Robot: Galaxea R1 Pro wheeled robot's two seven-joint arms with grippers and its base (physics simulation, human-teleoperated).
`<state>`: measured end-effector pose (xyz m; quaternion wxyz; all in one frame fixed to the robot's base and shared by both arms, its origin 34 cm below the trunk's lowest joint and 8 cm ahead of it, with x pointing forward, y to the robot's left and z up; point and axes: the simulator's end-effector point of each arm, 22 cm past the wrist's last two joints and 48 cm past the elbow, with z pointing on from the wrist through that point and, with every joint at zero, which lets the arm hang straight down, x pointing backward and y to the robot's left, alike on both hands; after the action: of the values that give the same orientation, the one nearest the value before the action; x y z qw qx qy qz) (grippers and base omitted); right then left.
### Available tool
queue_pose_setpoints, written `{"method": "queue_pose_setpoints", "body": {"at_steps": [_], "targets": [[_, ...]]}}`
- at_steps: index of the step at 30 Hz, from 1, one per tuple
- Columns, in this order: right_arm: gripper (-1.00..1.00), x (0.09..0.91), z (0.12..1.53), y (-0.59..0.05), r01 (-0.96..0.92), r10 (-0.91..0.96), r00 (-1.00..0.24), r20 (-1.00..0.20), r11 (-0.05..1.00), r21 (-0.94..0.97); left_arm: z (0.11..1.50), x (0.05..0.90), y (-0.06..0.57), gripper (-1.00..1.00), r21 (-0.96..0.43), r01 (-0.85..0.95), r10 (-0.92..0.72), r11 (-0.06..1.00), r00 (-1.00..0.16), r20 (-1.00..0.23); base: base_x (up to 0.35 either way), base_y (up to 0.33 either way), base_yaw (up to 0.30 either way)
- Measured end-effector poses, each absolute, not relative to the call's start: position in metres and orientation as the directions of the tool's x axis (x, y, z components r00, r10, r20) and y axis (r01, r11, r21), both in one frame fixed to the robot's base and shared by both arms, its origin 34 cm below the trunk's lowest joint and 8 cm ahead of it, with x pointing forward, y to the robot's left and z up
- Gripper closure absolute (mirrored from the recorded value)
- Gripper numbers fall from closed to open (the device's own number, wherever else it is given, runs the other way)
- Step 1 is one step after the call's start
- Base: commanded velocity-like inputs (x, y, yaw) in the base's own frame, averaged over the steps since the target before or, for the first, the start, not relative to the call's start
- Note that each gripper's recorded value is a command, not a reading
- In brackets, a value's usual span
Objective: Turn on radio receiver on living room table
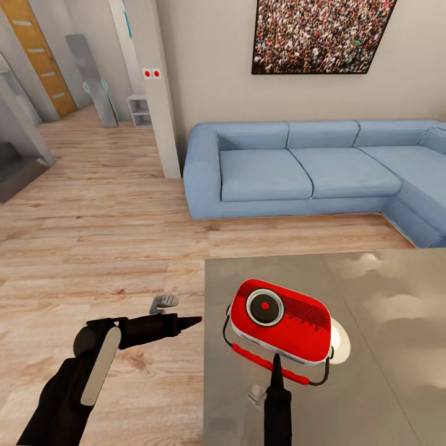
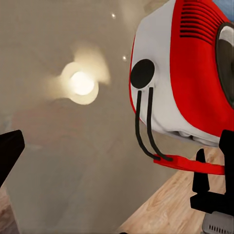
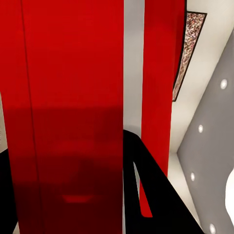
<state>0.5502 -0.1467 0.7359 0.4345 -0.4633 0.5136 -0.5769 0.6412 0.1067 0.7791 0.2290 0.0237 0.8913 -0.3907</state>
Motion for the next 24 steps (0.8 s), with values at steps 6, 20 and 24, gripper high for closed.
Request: {"method": "queue_pose_setpoints", "body": {"at_steps": [6, 20, 24], "targets": [[1.0, 0.55, 0.736, -0.145, 0.025, -0.977, -0.193, 0.085, -0.091, -0.995, 0.78, 0.641, 0.105, -1.0, -0.688, 0.222, -0.137, 0.691, -0.894, -0.426, 0.0, 0.0, 0.0], [1.0, 0.544, 0.733, -0.145, 0.01, -0.977, -0.195, 0.085, -0.089, -0.996, 0.788, 0.642, 0.084, -1.0, -0.72, 0.225, -0.157, 0.657, -0.893, -0.422, 0.0, 0.0, 0.0], [1.0, 0.541, 0.729, -0.15, 0.002, -0.974, -0.205, 0.1, -0.103, -0.995, 0.779, 0.645, 0.096, -1.0, -0.703, 0.211, -0.157, 0.679, -0.894, -0.42, 0.0, 0.0, 0.0]]}}
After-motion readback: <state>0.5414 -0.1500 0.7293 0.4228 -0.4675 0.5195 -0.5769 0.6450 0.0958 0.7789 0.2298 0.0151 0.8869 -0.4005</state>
